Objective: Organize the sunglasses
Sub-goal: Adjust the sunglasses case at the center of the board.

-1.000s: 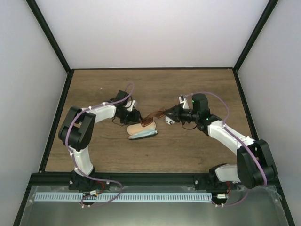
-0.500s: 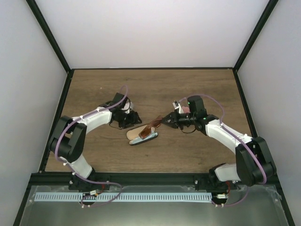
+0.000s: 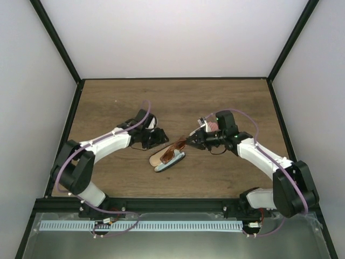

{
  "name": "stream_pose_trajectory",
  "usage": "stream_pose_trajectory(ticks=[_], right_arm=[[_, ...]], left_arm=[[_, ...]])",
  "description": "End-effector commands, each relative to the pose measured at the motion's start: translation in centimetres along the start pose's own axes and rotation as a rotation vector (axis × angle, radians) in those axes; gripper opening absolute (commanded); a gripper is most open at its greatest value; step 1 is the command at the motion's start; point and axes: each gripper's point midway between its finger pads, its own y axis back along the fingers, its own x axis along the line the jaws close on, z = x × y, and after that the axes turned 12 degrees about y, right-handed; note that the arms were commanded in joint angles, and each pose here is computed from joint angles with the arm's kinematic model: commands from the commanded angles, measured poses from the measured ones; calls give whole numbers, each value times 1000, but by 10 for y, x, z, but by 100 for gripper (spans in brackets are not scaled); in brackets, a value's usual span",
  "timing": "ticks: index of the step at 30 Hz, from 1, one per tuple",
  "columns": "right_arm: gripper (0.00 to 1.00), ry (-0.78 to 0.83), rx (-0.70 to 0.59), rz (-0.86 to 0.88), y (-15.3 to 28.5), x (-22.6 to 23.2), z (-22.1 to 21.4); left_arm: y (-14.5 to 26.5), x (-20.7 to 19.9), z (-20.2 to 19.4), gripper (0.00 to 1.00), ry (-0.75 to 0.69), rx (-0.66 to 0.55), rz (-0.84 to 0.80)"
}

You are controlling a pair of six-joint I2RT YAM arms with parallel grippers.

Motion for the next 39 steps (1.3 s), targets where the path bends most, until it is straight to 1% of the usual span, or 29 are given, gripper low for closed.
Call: stream_pose_trajectory(ticks=[1, 4, 5, 8, 9, 10, 11, 13, 15, 19, 20, 22, 23, 25, 26, 27, 29, 31, 36, 39], right_arm=[[1, 54, -11, 34, 8, 18, 3], [1, 62, -25, 45, 14, 20, 7], [1, 68, -31, 49, 17, 20, 9], [1, 78, -44, 41, 25, 17, 14], [1, 85, -49, 39, 28, 17, 15], [1, 88, -57, 39, 32, 17, 17], [1, 91, -64, 40, 34, 16, 19], [1, 99, -74, 41, 39, 16, 20], [1, 101, -78, 44, 41, 15, 20], [1, 103, -75, 50, 41, 15, 20], [1, 104, -75, 50, 41, 15, 20], [1, 107, -72, 52, 40, 15, 19], [1, 106, -72, 51, 40, 14, 19], [1, 106, -72, 52, 40, 13, 19], [1, 104, -72, 53, 40, 12, 18], [1, 102, -71, 55, 39, 12, 18], [1, 98, -69, 59, 39, 11, 18], [1, 97, -69, 61, 38, 10, 19], [1, 98, -66, 61, 37, 9, 22], [1, 98, -61, 63, 36, 9, 23]], left_arm=[[33, -37, 22, 57, -50, -116, -95], [38, -35, 19, 58, -48, -120, -91], [40, -31, 18, 64, -56, -127, -81], [49, -23, 15, 88, -178, -156, -76], [52, -19, 15, 92, -220, -173, -61], [56, -12, 16, 93, -249, -195, -30], [59, -4, 19, 91, -268, -218, 8], [60, 9, 23, 81, -294, -236, 79], [55, 22, 24, 73, -309, -228, 140], [50, 28, 26, 59, -334, -221, 174], [51, 29, 25, 57, -340, -225, 175], [52, 28, 25, 57, -356, -231, 165], [52, 26, 23, 60, -369, -223, 148], [47, 19, 10, 76, -413, -164, 84], [44, 18, 5, 80, -429, -135, 67], [40, 19, 1, 82, -440, -108, 61], [33, 24, -6, 82, -466, -61, 62], [26, 28, -11, 81, -501, -17, 63], [10, 33, -27, 69, -538, 100, 32], [3, 39, -29, 66, -526, 123, 46]])
